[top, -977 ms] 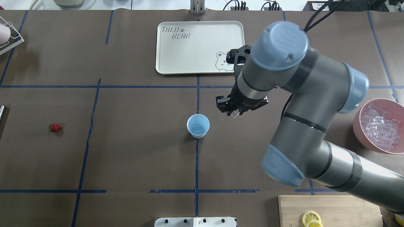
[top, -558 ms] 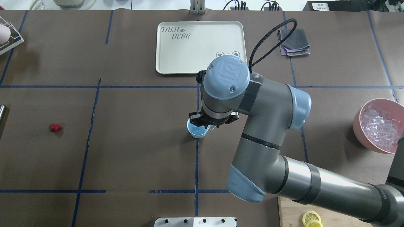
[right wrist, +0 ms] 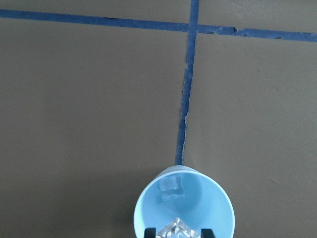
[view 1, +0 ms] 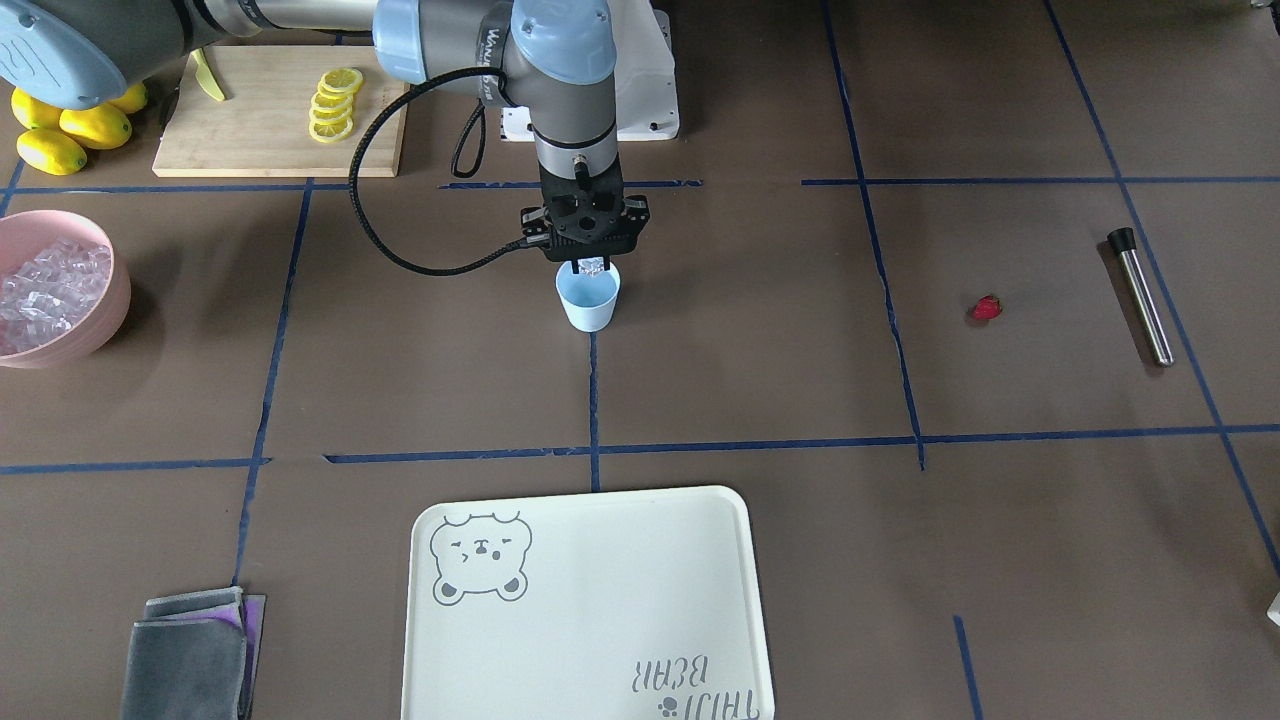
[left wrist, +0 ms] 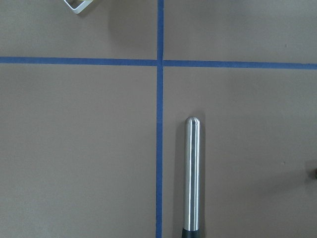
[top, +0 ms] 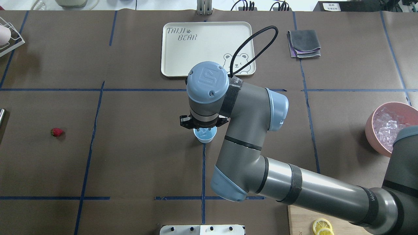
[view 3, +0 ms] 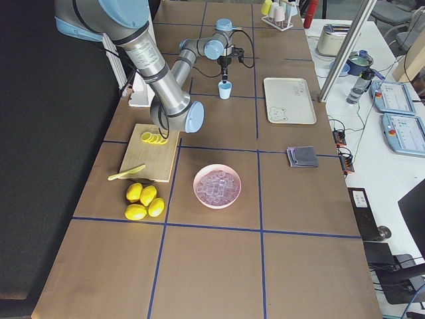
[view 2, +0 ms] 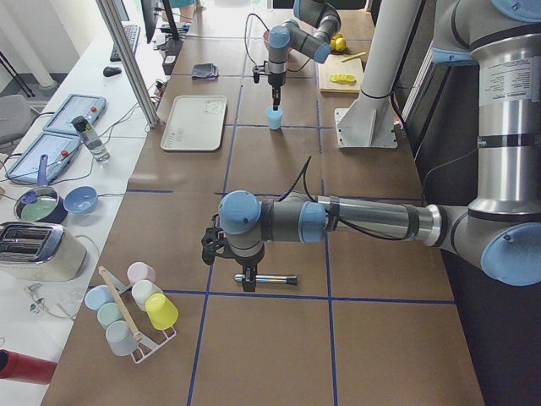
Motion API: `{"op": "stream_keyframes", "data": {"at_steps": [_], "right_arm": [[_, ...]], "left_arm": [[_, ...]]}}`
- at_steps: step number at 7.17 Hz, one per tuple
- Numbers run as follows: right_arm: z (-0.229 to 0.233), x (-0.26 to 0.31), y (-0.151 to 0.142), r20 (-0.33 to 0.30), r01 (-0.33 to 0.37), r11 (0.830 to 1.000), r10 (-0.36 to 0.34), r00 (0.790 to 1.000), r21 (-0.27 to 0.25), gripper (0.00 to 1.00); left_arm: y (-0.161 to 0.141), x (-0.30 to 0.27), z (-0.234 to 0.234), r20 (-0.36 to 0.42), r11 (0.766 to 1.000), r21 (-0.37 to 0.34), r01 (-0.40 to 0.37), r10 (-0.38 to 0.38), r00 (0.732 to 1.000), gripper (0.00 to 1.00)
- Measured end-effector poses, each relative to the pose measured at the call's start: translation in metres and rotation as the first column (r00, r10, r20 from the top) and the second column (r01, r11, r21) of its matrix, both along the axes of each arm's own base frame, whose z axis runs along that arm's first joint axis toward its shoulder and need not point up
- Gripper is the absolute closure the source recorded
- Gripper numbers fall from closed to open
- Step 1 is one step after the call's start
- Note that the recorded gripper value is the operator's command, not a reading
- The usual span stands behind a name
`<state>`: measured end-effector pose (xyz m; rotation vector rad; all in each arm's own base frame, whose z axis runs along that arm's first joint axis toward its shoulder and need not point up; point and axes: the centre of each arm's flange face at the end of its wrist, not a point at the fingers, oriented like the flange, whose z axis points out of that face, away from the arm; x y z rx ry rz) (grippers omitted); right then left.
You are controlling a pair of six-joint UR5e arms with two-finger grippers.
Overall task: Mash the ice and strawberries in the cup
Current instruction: 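Open the right gripper to drop the ice cube into the cup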
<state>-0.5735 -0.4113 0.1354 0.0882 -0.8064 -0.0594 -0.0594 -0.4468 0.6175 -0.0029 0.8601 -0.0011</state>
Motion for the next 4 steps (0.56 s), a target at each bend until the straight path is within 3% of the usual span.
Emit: {"op": "stream_keyframes", "data": {"at_steps": [2,3,4], "right_arm": [[0.0014,-0.0014,-0.0004,-0.004,0.0,1.0,0.0,1.0,0.0,0.15],[0.0021,-0.0013,-0.0004,-0.005,0.002,1.0,-0.002,1.0,0.002,0.02],[0.002,-0.001,-0.0004,-0.005,0.005,1.0,-0.005,1.0,0.009,0.02]], "left_arm": [[-0.0004,0.0,-0.0002,0.0,1.0,0.001,0.0,0.0,1.0,0.0],[-0.0007,0.0,-0.0004,0.0,1.0,0.001,0.0,0.0,1.0,0.0],[-0.0008,0.0,-0.0005,0.0,1.0,0.001,0.0,0.0,1.0,0.0]]}}
